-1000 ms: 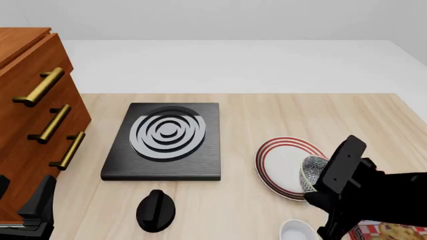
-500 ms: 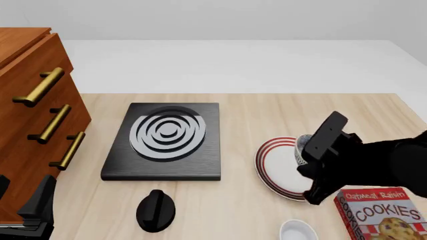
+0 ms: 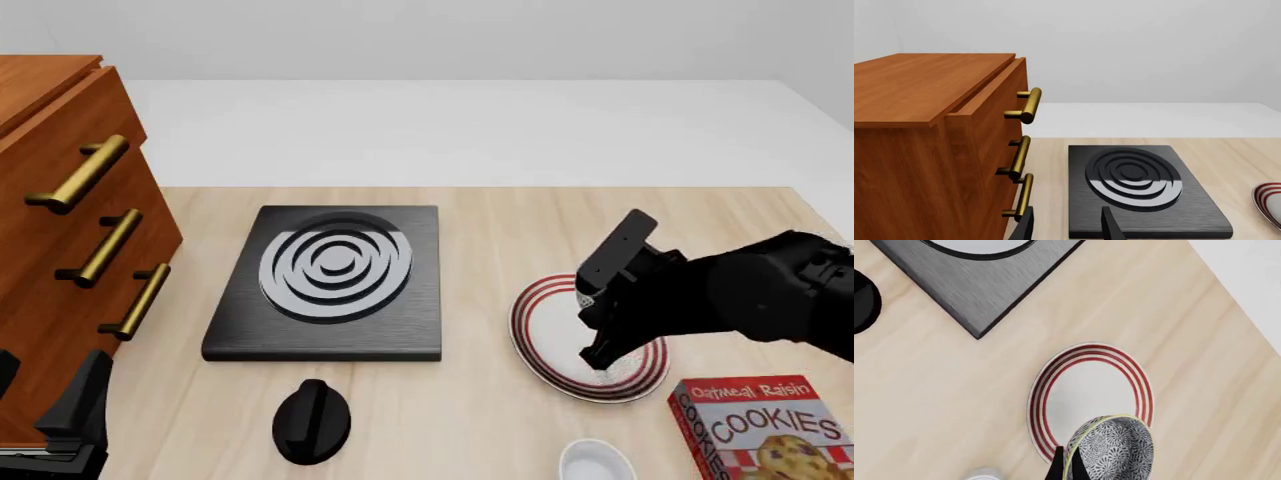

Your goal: Pick the akita bowl on the ramekin and place it on the plate.

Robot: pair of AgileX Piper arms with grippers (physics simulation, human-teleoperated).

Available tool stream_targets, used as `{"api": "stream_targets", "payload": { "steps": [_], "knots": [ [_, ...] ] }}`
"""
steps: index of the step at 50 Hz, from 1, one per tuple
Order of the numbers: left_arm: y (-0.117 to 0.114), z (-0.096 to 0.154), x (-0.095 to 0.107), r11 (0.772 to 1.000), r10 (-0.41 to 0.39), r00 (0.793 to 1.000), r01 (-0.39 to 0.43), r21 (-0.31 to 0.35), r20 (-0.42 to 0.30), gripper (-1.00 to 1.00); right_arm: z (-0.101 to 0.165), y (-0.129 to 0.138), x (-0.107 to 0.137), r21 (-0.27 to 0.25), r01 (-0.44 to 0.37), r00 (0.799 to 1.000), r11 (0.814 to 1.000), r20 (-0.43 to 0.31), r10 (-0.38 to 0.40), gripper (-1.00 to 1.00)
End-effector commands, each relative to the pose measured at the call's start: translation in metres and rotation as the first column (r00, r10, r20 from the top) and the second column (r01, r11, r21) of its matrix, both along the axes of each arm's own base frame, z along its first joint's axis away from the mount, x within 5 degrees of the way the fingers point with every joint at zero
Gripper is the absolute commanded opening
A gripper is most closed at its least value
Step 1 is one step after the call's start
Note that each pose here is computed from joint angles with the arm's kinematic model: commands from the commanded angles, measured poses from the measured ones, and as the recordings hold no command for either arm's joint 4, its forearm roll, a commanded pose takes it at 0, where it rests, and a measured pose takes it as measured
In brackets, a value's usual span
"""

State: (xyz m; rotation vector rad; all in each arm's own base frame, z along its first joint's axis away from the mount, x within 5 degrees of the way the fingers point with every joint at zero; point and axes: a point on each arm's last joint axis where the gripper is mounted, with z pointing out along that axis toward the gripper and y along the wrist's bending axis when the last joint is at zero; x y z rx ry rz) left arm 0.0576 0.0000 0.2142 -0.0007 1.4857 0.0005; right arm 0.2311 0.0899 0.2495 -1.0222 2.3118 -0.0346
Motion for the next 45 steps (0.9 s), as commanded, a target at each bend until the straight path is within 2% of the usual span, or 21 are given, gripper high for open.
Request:
{"api": "stream_targets", "payload": {
  "steps": [1, 11, 22, 31, 45],
  "knots": [
    [0.0, 0.0, 0.0, 1.0, 0.0, 1.0, 0.0, 0.0, 0.0, 1.0, -0.012, -0.007, 0.02, -0.011, 0.041, 0.999, 0.999, -0.003, -0.041, -1.0],
    [0.0, 0.0, 0.0, 1.0, 0.0, 1.0, 0.0, 0.0, 0.0, 1.0, -0.014, -0.008, 0.034, -0.018, 0.053, 0.999, 0.998, -0.005, -0.053, -1.0],
    [0.0, 0.0, 0.0, 1.0, 0.0, 1.0, 0.0, 0.0, 0.0, 1.0, -0.037, -0.004, 0.042, -0.037, 0.032, 0.999, 0.999, -0.032, -0.033, -1.0],
    [0.0, 0.0, 0.0, 1.0, 0.0, 1.0, 0.0, 0.0, 0.0, 1.0, -0.044, 0.0, 0.052, -0.032, 0.034, 0.999, 0.999, -0.026, -0.035, -1.0],
    [0.0, 0.0, 0.0, 1.0, 0.0, 1.0, 0.0, 0.0, 0.0, 1.0, -0.05, -0.013, 0.063, -0.048, 0.057, 0.998, 0.997, -0.013, -0.058, -1.0]
  ]
}}
